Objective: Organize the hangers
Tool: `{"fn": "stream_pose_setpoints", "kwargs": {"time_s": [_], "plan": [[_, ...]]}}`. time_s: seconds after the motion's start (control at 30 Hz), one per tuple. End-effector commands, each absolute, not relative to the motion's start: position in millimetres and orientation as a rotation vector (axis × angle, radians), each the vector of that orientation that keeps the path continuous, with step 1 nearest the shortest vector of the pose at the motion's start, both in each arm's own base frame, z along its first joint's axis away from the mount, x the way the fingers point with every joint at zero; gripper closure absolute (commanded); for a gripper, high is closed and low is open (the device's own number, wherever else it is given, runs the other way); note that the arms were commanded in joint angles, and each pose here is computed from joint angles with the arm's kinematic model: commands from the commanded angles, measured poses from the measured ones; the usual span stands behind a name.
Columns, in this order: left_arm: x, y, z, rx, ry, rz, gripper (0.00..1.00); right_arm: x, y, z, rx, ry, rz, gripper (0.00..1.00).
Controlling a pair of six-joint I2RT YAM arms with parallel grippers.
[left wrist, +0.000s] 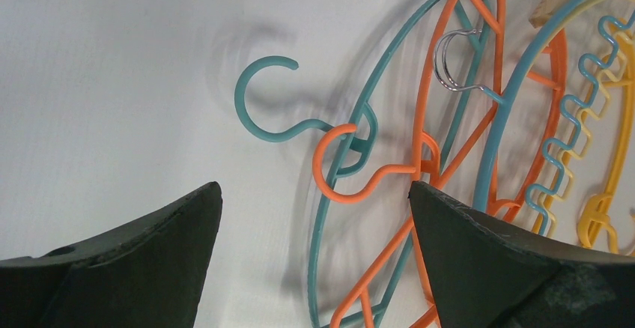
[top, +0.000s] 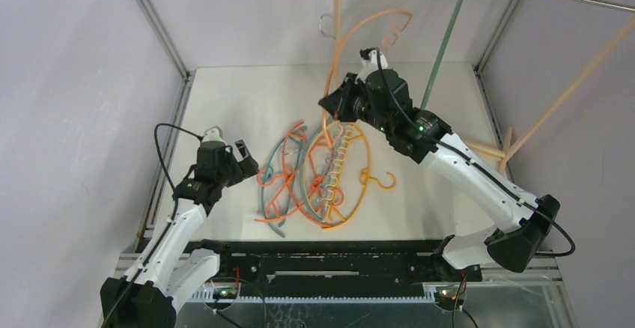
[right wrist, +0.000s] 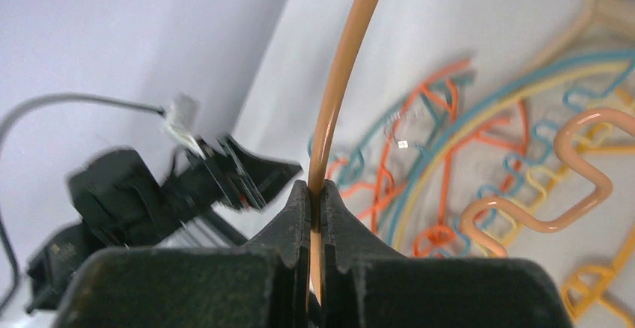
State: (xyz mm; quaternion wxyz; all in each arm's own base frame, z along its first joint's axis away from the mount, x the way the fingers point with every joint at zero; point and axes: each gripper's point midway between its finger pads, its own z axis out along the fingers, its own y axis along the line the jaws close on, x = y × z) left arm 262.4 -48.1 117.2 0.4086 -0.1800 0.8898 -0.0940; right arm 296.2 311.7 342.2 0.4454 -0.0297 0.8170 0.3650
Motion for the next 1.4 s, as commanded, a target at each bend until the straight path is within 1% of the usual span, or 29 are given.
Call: {"fn": "stream_pose_setpoints", "kwargs": {"time_s": [0.0,0.2,0.37,0.53,0.73,1.2,1.3,1.37], "plan": [[274,-50,143,-0.461,2.168,-0.274,0.01,331,302,448,0.064,1.651,0.924,1.00],[269,-46,140,-0.448,2.177,-0.245,0.01,380,276,487,0.141,1.512,0.828,1.00],[265,-46,130,-0.458,2.189,-0.251,0.00,420,251,491,0.185,1.497,0.758,1.00],[264,-46,124,-0.460,2.199,-0.248,0.01,444,233,481,0.219,1.517,0.718,1.00],[268,-47,121,-0.458,2.207,-0.244,0.00,457,223,468,0.228,1.542,0.680,1.00],[275,-49,124,-0.447,2.218,-0.246,0.01,465,200,437,0.274,1.600,0.640,1.00],[276,-50,123,-0.446,2.221,-0.247,0.00,460,202,426,0.272,1.629,0.649,0.93],[276,-50,122,-0.446,2.225,-0.249,0.01,454,202,421,0.286,1.638,0.637,0.82]]}}
